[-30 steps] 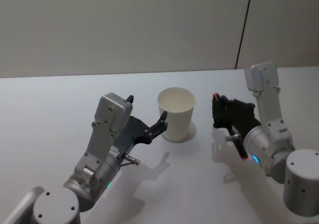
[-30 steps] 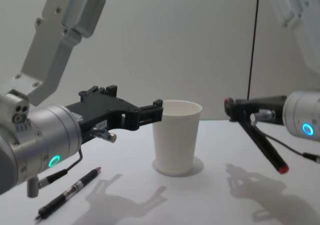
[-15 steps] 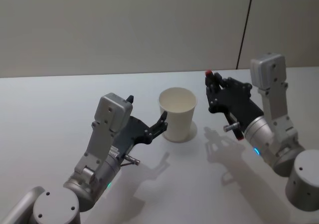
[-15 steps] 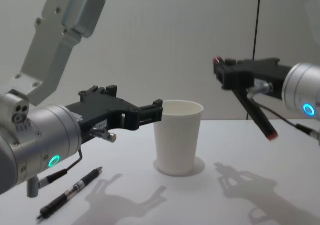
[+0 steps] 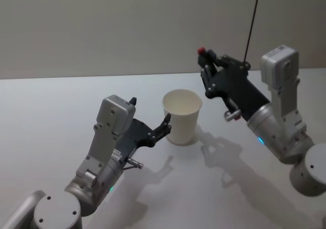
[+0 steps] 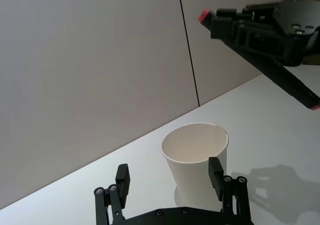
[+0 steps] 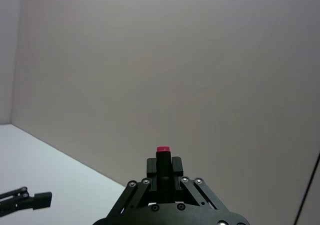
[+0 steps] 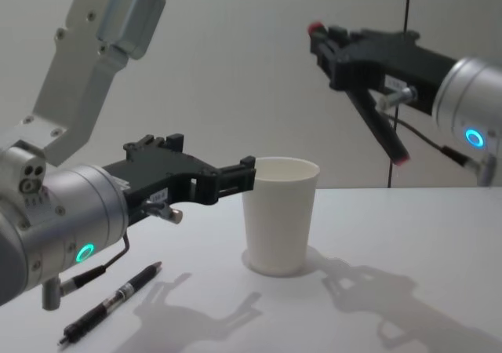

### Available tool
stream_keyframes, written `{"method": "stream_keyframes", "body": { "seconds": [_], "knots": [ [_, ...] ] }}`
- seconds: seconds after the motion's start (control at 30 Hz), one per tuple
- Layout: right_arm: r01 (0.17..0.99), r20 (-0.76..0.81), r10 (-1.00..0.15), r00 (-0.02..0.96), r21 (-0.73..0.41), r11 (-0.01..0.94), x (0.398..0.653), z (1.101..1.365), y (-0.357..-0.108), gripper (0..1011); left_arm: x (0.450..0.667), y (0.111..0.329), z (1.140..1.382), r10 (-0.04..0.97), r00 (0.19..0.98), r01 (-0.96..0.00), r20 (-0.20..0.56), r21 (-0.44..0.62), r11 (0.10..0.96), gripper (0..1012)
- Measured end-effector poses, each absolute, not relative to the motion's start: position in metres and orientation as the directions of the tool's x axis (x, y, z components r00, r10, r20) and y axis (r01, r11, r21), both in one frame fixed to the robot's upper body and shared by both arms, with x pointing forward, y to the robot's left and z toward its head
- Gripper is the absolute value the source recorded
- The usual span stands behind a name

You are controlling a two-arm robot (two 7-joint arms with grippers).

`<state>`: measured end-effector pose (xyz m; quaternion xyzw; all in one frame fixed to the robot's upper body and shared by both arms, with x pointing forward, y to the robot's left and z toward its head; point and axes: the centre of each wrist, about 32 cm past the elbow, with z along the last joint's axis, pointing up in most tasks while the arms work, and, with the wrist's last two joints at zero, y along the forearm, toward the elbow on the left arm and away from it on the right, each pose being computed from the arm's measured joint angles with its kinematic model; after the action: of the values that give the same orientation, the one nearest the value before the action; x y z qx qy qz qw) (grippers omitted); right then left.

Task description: Place the pen into the pen holder.

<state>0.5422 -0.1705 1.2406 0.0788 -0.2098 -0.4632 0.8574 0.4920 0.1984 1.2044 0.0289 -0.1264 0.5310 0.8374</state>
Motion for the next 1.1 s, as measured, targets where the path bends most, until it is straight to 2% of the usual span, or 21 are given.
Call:
{"method": "stream_keyframes", "body": {
  "seconds": [0.33,0.6,1.1],
  "knots": [
    [0.619,0.366,-0.762,0.535,0.444,0.648,0.569,1.244,-0.172,161,0.492,0.198,1.204,0.882,0.404,-0.897,0.243,-0.086,0.434,1004],
    [0.525,0.419,-0.717,0.558,0.49,0.696,0.596,1.242,-0.171,161,0.492,0.198,1.204,0.882,0.404,-0.897,0.242,-0.086,0.434,1004],
    [0.482,0.412,-0.674,0.613,0.481,0.733,0.627,1.232,-0.161,161,0.492,0.198,1.204,0.882,0.404,-0.897,0.243,-0.086,0.434,1004]
  ]
}}
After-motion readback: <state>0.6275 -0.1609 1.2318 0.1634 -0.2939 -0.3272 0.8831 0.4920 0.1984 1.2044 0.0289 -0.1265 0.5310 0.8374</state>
